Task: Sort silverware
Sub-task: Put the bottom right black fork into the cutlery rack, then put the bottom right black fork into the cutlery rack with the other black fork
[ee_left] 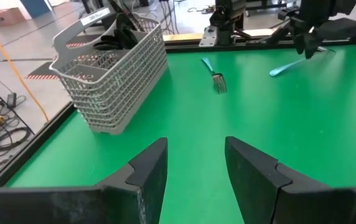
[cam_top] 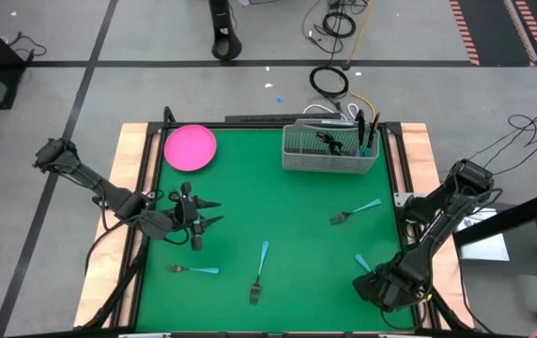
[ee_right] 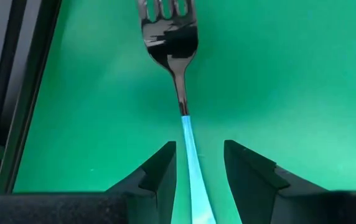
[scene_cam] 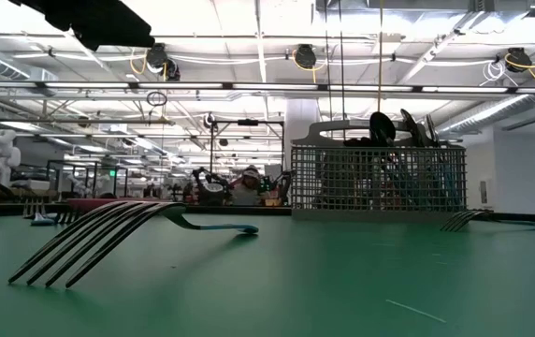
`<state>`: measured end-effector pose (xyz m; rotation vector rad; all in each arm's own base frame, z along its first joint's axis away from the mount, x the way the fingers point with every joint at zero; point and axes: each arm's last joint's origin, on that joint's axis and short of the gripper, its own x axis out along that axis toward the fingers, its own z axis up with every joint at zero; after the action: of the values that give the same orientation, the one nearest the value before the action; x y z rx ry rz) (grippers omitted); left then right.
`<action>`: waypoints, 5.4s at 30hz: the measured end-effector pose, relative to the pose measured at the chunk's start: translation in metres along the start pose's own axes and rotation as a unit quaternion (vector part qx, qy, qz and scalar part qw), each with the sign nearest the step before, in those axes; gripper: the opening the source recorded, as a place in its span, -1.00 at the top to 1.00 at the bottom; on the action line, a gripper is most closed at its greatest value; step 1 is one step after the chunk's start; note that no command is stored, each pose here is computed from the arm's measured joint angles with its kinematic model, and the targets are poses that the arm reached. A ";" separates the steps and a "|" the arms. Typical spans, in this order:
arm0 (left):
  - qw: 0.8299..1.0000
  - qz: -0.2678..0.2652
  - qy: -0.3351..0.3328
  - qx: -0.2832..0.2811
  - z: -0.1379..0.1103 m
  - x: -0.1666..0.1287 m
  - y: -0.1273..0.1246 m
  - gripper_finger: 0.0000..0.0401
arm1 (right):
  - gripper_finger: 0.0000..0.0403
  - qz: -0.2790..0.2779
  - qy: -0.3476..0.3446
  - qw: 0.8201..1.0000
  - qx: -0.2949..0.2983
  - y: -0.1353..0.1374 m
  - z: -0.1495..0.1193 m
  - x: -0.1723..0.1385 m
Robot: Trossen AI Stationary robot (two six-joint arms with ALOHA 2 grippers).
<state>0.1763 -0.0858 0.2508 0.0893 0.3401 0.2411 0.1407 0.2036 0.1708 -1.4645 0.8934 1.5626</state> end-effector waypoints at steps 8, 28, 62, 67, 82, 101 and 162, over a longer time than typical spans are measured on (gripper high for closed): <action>1.000 0.014 0.002 0.006 0.000 0.003 0.004 0.20 | 0.38 0.003 -0.028 0.999 0.033 0.006 0.003 0.012; 1.000 0.019 0.005 0.003 0.001 0.006 0.008 0.20 | 0.97 -0.023 -0.031 0.995 0.089 0.014 0.003 0.029; 0.999 -0.006 -0.011 0.031 0.005 0.006 0.006 0.20 | 1.00 -0.478 -0.183 0.693 0.507 -0.008 -0.096 -0.153; 0.999 -0.006 -0.013 0.052 0.006 0.006 0.006 0.20 | 1.00 -0.578 -0.140 0.572 0.565 -0.002 -0.133 -0.176; 0.990 -0.005 -0.027 0.135 0.009 0.006 0.005 0.20 | 1.00 -0.733 -0.055 0.291 0.613 0.030 -0.248 -0.147; 0.990 -0.027 -0.049 0.132 0.015 0.010 0.009 0.20 | 1.00 -0.731 -0.043 0.166 0.660 0.022 -0.315 -0.073; 0.993 -0.040 -0.016 0.114 0.008 0.011 0.009 0.20 | 0.39 -0.615 0.005 0.135 0.777 -0.002 -0.327 -0.130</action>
<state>0.1870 -0.0743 0.2559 0.3037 0.3383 0.1197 0.2852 -0.1003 0.2738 0.0245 0.3610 -0.9157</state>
